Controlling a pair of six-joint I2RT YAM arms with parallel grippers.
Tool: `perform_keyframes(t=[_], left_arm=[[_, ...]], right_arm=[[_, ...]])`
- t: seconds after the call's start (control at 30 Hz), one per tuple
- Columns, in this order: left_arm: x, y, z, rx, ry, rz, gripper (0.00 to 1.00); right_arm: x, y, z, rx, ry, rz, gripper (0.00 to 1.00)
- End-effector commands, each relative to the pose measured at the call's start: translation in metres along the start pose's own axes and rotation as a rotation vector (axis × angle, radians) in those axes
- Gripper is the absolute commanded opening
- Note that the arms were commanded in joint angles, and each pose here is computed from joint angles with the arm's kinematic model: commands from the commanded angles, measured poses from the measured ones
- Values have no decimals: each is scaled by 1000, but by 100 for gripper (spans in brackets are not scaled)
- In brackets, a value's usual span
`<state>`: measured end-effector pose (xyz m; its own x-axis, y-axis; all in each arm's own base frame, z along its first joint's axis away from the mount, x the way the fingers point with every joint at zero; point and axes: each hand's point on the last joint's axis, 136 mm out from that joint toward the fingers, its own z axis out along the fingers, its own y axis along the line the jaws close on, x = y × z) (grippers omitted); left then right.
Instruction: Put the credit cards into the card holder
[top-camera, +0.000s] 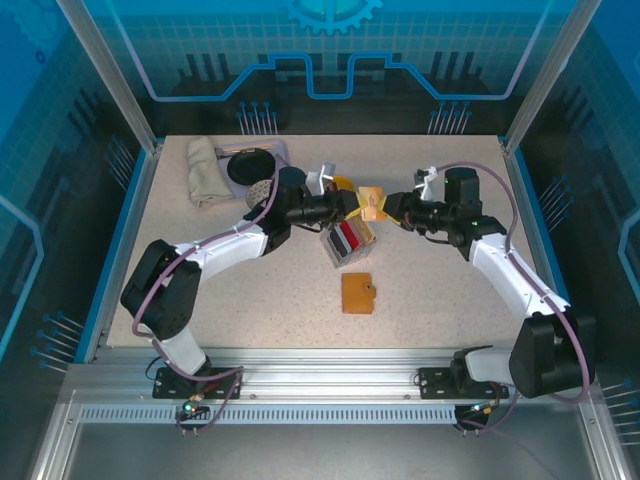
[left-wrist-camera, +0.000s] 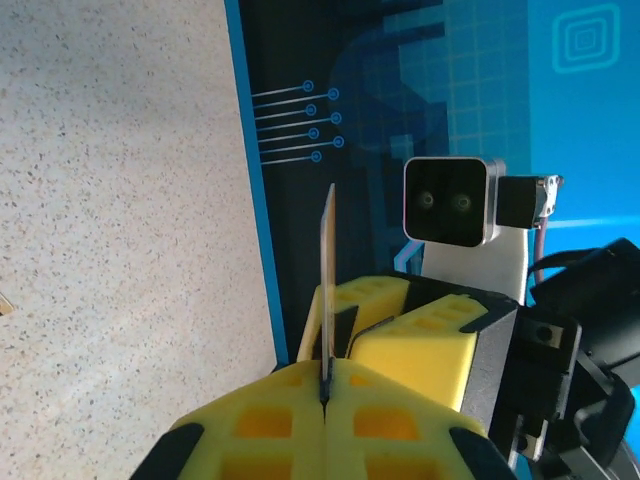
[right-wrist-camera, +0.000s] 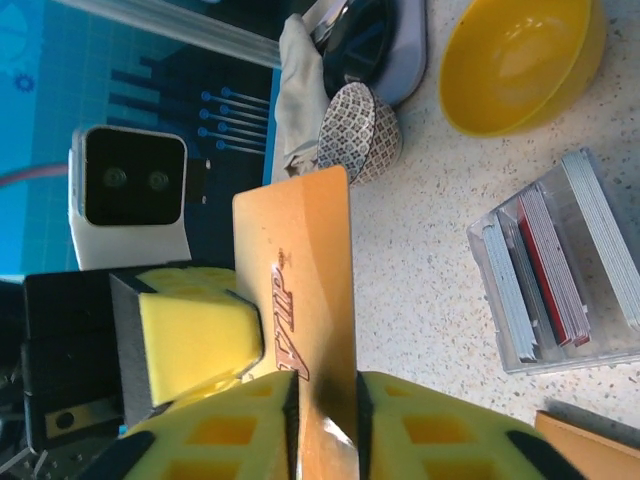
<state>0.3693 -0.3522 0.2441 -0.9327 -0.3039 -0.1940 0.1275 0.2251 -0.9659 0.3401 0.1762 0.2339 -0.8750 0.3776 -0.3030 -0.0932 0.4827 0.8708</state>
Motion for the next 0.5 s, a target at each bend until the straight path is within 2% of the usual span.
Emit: perform_keyframes(t=[0.0, 0.13, 0.3, 0.47], left_arm=[[5, -10, -4, 29, 66, 58, 0], [11, -17, -2, 69, 125, 63, 0], [13, -24, -3, 98, 138, 72, 0], [13, -25, -3, 99, 137, 70, 0]], right_arm=[[1, 16, -9, -86, 64, -49, 31], [-1, 18, -12, -105, 102, -69, 34], [-4, 10, -8, -118, 135, -52, 34], [-3, 12, -5, -151, 151, -48, 26]])
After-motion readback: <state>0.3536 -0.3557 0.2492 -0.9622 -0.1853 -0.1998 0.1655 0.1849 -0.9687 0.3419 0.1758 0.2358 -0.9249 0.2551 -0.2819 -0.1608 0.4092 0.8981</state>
